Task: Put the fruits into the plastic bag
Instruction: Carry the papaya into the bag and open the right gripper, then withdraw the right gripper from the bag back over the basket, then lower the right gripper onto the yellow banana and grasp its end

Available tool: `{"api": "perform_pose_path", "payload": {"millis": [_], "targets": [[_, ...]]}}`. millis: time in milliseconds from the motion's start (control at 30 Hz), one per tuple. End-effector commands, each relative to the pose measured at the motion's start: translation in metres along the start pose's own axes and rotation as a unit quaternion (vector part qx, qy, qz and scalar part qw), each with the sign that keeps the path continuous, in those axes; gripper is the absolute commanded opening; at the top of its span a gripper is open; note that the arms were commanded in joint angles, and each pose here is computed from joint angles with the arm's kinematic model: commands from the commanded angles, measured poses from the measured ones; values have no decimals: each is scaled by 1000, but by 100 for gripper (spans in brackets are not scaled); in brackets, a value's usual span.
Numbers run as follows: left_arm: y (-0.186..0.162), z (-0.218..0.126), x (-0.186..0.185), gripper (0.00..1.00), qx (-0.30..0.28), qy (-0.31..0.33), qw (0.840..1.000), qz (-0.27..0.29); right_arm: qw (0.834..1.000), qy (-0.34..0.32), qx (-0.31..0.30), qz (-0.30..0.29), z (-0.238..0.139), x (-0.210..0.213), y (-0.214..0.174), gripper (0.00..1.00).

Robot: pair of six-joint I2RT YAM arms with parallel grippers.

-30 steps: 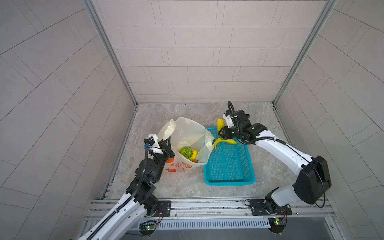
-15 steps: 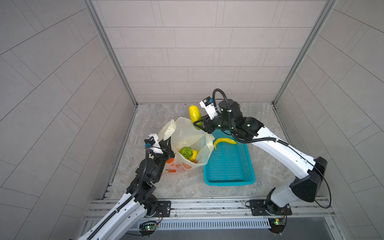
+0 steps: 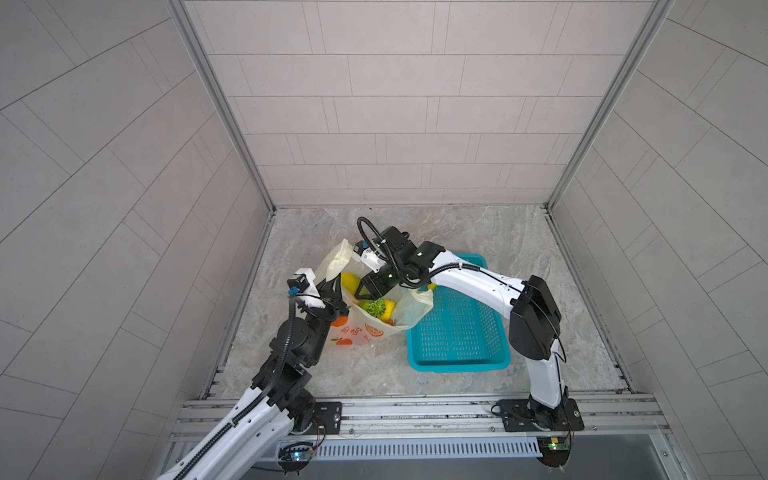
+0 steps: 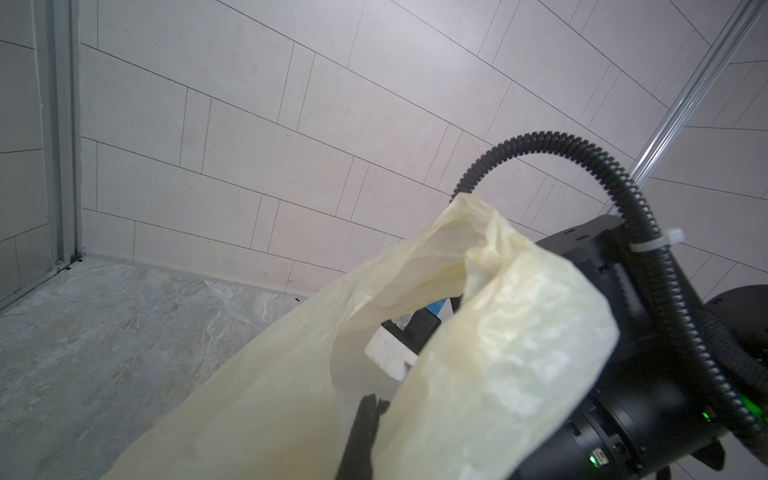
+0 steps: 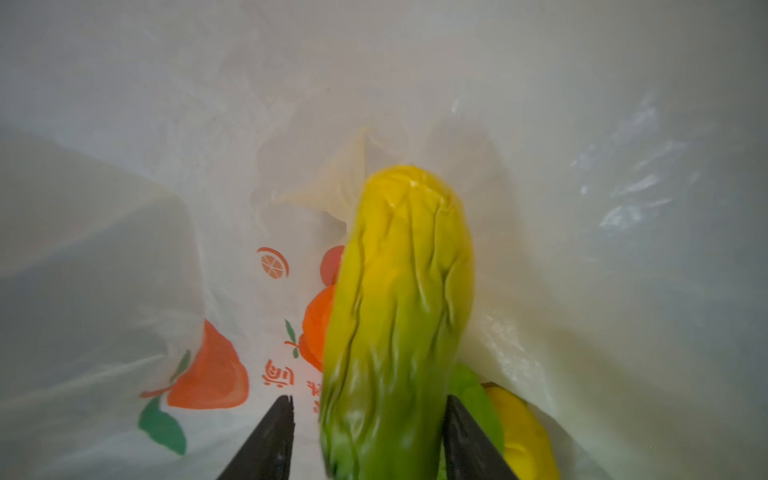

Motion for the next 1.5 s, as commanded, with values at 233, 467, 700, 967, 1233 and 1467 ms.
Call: {"api": "perform_pose_path", "payload": {"millis": [233, 467, 700, 967, 1233, 1467], "targets": [[1, -2, -1, 0, -3, -2, 1000, -5, 997, -29, -67, -37, -69, 6, 10, 72], [0, -2, 0, 0, -2, -1, 1000, -3, 965, -102, -242, -26, -183, -22, 36, 73], [-1, 0, 0, 0, -1, -1, 1000, -5, 887, -291, -334, 134, -268, -121, -6, 72], [-2, 2, -2, 0, 0, -3, 1000, -4, 906, -253, -244, 237, -194, -170, -68, 66], [0, 0, -1, 0, -2, -3, 1000, -4, 939, -226, -73, 249, -92, -182, -105, 61], [1, -1, 0, 0, -3, 1, 1000, -2, 934, -235, -20, 267, -50, -205, -121, 50]]}}
Point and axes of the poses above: each gripper's point midway between its finger pads, its own z axis out along the fingers, its own x axis along the line the jaws close on, y = z × x, the point moved 2 cm from there along -z, back along the fingers, and after that the axes turned 4 degrees about z, right-handed, at the moved point
